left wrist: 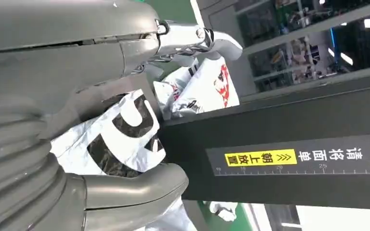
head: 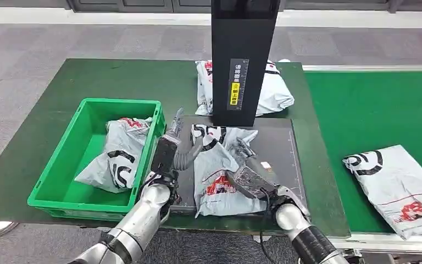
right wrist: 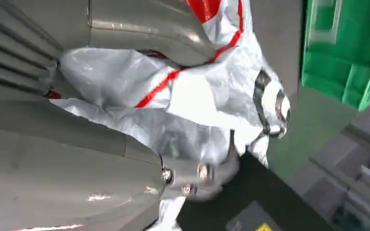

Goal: Moved the parcel from conveyor to table for the left to box.

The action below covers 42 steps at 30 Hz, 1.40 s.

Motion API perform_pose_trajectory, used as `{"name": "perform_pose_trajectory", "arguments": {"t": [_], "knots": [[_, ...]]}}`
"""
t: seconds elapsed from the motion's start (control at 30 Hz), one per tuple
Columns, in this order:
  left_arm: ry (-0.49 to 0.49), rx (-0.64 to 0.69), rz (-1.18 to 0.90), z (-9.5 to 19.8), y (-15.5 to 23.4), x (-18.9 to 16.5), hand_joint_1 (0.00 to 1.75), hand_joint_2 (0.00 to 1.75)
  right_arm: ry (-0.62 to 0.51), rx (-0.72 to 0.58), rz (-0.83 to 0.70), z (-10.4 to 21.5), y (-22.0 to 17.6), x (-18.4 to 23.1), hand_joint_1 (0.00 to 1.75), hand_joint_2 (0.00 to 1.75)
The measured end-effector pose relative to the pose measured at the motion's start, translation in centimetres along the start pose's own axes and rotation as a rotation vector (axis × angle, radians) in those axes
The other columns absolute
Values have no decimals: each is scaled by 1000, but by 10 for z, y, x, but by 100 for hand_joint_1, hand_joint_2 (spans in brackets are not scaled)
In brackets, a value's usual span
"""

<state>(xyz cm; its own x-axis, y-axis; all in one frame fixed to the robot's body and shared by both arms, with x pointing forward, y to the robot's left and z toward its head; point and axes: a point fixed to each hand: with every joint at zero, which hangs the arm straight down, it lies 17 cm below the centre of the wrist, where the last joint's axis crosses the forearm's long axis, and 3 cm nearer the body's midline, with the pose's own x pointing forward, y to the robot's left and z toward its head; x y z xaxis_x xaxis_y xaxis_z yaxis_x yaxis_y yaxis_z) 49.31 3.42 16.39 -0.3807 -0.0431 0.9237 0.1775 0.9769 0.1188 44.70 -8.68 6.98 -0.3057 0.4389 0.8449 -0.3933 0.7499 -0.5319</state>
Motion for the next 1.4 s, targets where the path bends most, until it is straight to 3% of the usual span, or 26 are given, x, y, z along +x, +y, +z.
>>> {"name": "perform_pose_trajectory", "arguments": {"t": [0.17,0.27,0.43,0.57,0.73,0.93,1.4], "knots": [[-10,4,-21,-2,0,3,0,175,-62,-166,16,4,-32,15,0,0],[15,-25,-24,0,-7,-1,0,175,-98,-338,-28,7,-70,26,0,0],[15,-100,-31,3,-30,2,0,175,-133,-488,-149,16,-108,32,0,0],[-3,-228,-35,5,-75,15,0,175,-132,-643,-396,35,-149,16,0,0],[34,-368,-37,19,-126,21,0,175,-135,-848,-439,65,-201,-4,0,0],[16,-451,-65,31,-152,25,0,175,-120,-913,-454,79,-215,-14,0,0],[27,-497,-100,39,-161,19,0,175,-108,-946,-462,86,-219,-20,0,0]]}}
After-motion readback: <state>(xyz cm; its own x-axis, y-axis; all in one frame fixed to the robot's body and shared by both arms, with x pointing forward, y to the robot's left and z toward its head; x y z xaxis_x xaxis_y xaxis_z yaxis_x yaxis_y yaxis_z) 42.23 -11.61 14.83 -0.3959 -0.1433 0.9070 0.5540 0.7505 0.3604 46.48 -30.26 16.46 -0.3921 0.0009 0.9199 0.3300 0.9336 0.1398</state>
